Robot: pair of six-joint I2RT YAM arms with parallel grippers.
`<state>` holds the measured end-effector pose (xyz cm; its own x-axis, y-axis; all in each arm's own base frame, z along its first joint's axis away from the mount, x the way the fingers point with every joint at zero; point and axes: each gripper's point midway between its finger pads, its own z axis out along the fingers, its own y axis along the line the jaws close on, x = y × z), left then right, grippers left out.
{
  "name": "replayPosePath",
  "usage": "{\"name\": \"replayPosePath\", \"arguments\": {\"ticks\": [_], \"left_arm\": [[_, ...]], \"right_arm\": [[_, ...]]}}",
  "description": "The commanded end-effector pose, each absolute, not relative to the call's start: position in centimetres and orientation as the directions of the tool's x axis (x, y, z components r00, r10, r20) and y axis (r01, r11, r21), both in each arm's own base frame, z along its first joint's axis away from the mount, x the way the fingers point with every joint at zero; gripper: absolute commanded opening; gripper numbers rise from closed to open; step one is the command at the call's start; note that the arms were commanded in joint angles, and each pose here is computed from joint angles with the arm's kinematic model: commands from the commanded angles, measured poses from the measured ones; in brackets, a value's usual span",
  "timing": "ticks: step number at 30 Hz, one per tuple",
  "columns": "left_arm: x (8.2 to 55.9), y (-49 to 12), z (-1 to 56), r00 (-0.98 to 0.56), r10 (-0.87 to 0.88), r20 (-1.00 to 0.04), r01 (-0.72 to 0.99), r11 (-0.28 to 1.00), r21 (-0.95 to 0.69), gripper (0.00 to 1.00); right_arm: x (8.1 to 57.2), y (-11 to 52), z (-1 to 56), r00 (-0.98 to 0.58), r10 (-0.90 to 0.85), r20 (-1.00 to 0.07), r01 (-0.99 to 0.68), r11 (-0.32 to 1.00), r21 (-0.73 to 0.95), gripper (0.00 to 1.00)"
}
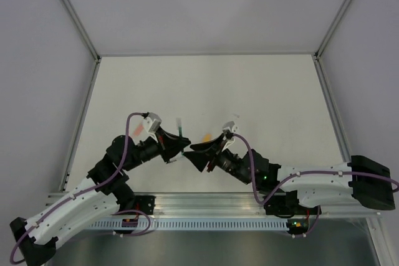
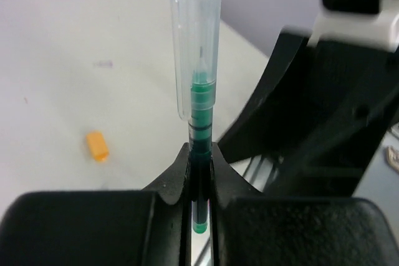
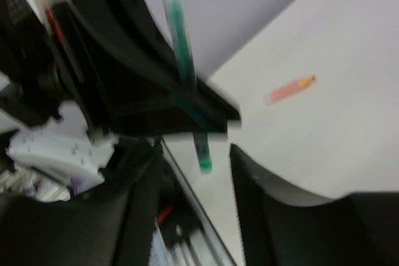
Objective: Insert the pens into the pen caps
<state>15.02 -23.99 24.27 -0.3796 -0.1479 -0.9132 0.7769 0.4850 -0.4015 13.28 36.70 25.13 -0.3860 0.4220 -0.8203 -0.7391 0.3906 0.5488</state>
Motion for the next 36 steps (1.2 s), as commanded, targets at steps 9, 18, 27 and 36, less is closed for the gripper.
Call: {"name": "replayPosePath", "arguments": {"ticks": [9, 18, 27, 36], "left_arm": [[17.0, -23.3, 30.3, -0.187, -0.357, -0.915, 0.797, 0.489, -0.353, 0.02], [14.6, -24.8, 29.3, -0.198, -0.315, -0.928, 0.88, 0.36, -0.31, 0.02], [12.6, -25.8, 29.0, -0.235, -0.281, -0.93, 0.92, 0.245, -0.306, 0.02], [11.8, -25.7, 29.3, -0.229, -0.281, -0.932, 0.933, 0.208, -0.292, 0.02]], "right_arm": [[9.0, 33.0, 24.8, -0.368, 0.09, -0.925, -0.832, 0.413, 0.371, 0.8], [12.3, 31.0, 33.4, -0.185, 0.108, -0.977, -0.802, 0.558, 0.214, 0.73], [13.2, 36.5, 37.3, -0.12, 0.009, -0.993, -0.831, 0.547, 0.105, 0.74], [14.4, 40.4, 35.0, -0.135, -0.056, -0.989, -0.814, 0.576, 0.078, 0.59]]}}
